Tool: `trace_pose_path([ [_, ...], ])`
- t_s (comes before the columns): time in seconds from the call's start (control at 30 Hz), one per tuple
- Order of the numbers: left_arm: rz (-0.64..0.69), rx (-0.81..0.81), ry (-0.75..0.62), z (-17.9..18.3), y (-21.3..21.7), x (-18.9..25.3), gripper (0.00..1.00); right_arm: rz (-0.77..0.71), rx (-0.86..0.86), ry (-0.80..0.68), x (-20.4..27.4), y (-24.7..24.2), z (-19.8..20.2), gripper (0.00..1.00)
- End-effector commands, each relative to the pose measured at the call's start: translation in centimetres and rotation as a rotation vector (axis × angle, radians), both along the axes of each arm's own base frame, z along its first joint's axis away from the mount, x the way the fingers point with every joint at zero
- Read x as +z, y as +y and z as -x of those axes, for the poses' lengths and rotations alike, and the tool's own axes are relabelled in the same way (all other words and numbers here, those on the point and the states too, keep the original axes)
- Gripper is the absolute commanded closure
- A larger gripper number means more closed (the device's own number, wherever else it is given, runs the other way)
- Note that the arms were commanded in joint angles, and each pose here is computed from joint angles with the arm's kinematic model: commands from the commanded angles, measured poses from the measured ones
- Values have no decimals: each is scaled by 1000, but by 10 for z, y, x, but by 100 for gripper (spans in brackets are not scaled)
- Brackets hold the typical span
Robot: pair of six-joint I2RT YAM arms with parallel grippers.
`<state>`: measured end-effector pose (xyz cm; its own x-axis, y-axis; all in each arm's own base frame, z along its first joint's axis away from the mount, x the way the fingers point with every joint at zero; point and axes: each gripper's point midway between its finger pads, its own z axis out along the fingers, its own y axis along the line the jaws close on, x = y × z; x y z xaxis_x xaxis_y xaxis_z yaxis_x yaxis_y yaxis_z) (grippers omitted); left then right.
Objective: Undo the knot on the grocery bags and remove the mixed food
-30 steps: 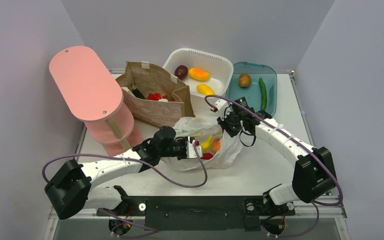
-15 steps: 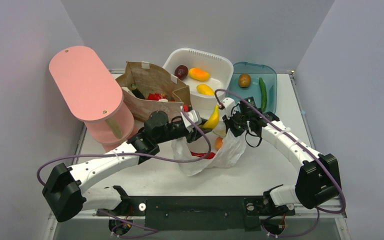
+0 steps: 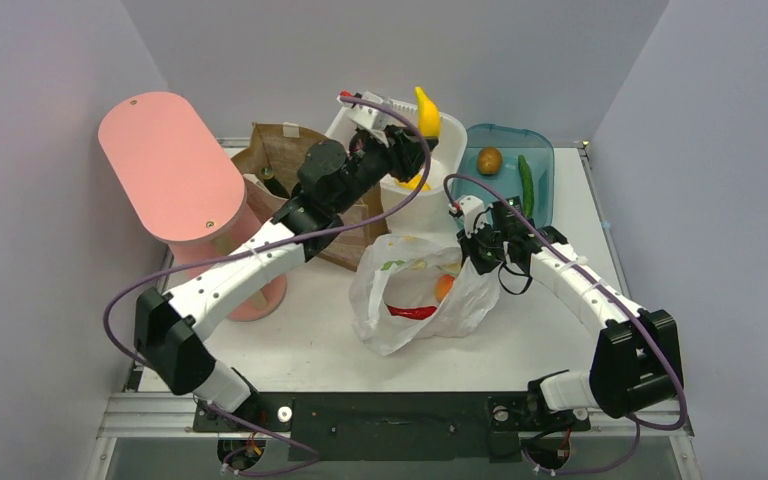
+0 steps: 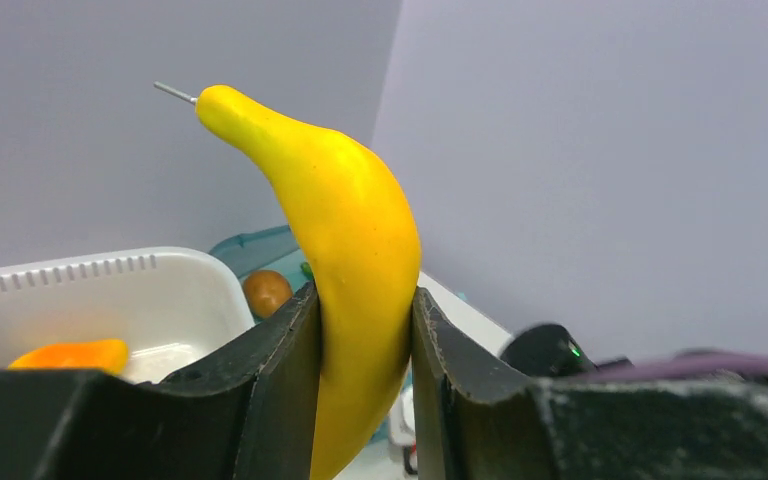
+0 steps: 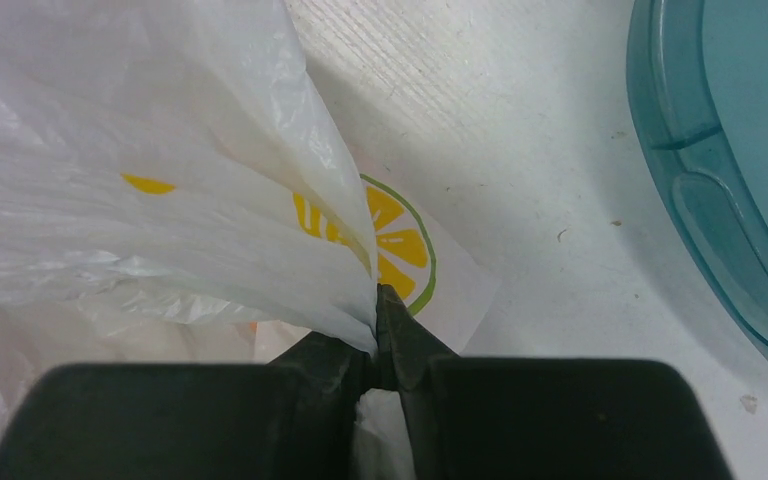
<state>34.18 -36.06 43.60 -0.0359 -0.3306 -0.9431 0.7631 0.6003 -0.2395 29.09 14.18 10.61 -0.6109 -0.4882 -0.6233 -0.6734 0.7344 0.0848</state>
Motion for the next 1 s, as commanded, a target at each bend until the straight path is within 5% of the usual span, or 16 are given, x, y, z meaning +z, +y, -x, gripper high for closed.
trace_pose_path([
  [0.0,13,175,6,-55,-2,-4,100,-50,6,-62,19,6,-3,100],
  [0.2,-96,334,33,-129,-19,-48,100,-69,7,-76,29,8,-4,100],
  [0.53,-203,333,71,-218,-34,-133,96,-75,27,-89,38,7,4,100],
  [0.67,-212,285,76,-225,-38,-132,66,-77,27,-91,39,8,3,100],
  [0.97,-199,226,33,-204,-35,-100,58,-105,23,-97,42,15,-4,100],
])
